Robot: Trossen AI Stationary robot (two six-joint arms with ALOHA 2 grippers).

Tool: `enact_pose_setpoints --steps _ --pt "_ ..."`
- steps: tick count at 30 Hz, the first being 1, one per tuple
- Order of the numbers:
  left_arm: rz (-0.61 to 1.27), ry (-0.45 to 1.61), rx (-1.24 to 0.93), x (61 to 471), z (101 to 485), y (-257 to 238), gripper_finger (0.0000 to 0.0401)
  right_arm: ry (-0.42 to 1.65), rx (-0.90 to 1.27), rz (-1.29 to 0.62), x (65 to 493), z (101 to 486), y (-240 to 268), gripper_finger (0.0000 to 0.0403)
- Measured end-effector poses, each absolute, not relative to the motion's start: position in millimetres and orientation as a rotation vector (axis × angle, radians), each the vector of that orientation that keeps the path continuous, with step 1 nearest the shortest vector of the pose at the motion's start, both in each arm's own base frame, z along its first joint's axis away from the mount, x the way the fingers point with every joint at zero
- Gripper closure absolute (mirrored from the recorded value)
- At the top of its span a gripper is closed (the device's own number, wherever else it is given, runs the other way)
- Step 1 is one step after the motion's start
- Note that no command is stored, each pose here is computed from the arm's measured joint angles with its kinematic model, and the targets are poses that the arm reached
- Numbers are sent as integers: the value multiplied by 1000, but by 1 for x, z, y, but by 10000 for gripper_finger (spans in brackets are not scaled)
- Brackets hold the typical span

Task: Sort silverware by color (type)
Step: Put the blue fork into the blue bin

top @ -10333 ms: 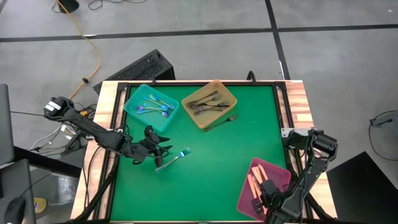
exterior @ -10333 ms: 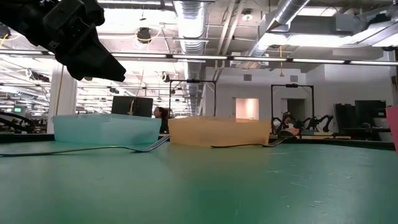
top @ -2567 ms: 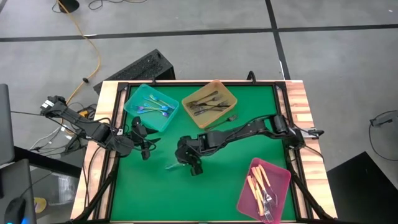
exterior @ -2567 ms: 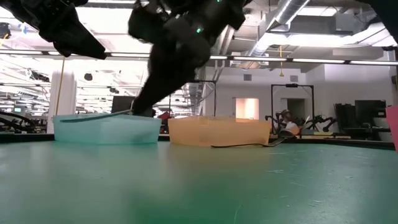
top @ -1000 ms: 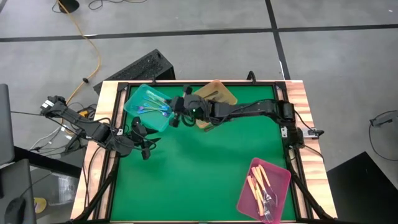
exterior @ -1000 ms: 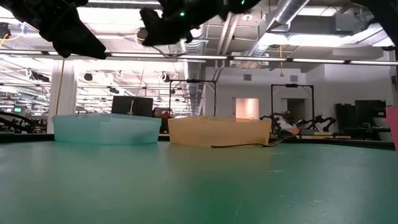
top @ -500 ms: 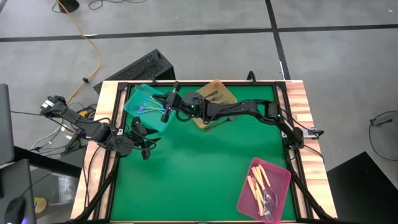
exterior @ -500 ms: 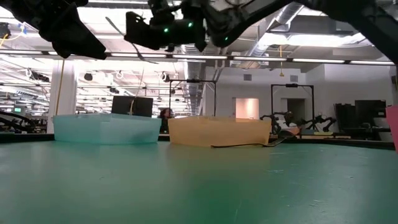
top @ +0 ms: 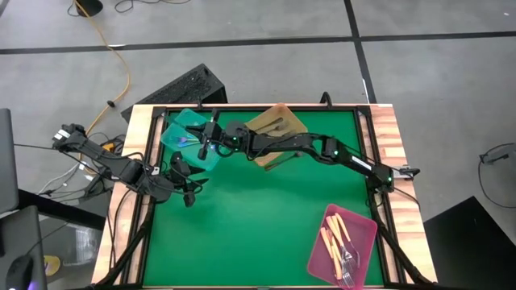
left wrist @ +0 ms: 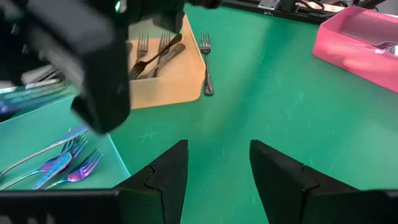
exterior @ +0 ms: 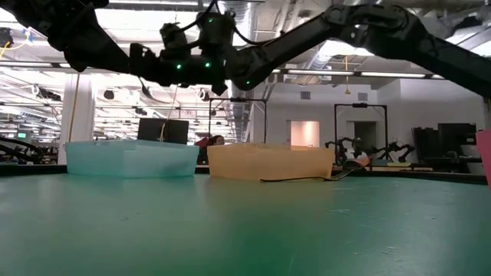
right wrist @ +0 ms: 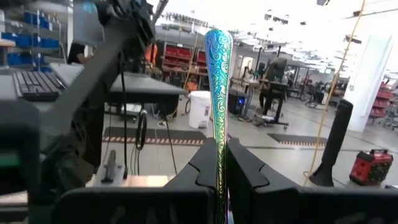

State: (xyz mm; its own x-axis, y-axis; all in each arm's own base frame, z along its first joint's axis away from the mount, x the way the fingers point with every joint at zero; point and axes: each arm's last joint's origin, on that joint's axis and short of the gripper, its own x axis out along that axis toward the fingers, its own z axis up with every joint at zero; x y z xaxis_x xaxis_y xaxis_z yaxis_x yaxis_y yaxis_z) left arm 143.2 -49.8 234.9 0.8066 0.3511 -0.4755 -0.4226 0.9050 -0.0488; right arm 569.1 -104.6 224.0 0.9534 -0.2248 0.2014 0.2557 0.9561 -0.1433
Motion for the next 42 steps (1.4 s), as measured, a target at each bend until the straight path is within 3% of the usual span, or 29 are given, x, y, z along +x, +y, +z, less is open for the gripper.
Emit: enact_pose_setpoints --steps 8,19,42 --pt "414 481 -154 143 235 -50 245 -185 -132 -238 572 224 -125 367" --pt "415 477 -155 143 235 -50 245 -107 -33 -231 573 190 -147 367" --pt "415 477 -153 143 235 -50 245 34 -74 -196 569 173 -162 367"
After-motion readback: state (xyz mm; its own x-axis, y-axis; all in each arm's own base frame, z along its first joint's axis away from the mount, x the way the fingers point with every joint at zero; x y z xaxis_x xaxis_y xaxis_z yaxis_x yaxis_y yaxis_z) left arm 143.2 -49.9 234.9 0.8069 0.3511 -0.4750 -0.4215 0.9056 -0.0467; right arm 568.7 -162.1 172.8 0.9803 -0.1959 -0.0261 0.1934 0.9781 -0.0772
